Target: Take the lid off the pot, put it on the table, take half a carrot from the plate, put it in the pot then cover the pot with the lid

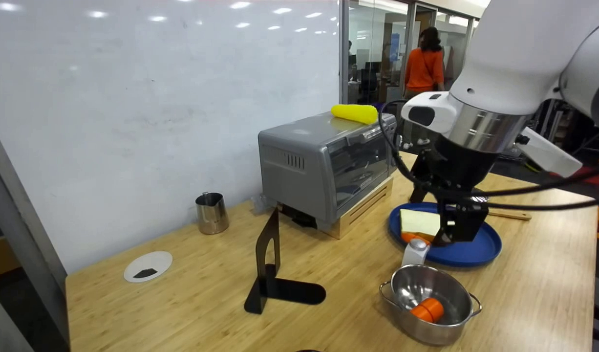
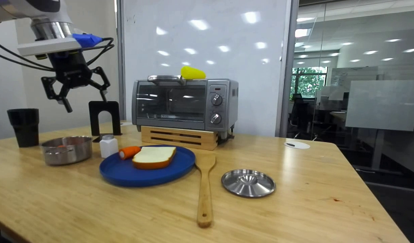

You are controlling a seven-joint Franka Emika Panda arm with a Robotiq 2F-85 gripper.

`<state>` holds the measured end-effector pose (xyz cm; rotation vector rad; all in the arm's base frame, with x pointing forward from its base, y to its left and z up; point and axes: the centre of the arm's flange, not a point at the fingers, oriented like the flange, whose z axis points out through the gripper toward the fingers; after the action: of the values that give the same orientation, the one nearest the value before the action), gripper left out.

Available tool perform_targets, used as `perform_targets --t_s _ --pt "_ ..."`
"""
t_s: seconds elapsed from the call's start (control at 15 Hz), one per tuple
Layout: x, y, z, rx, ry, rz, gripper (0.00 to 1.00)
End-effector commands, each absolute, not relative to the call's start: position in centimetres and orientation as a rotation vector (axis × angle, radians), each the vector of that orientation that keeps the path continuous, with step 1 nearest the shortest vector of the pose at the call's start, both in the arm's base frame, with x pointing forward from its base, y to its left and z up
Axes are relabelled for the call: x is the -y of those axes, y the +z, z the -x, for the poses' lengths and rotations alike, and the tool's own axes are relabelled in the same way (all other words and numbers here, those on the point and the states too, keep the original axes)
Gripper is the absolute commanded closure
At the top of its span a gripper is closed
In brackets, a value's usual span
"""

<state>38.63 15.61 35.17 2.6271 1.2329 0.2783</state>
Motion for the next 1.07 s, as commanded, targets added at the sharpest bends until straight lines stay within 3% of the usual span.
perform_targets --t_s 0.0,0.93,1.0 --pt "-16.9 35.2 -39.3 -1.212 0.314 -2.584 0.0" --pt "12.5 37.8 -37.0 -0.234 0.43 -2.852 0.0" --pt "9.4 38.5 -37.3 -0.306 0.406 -2.85 0.0"
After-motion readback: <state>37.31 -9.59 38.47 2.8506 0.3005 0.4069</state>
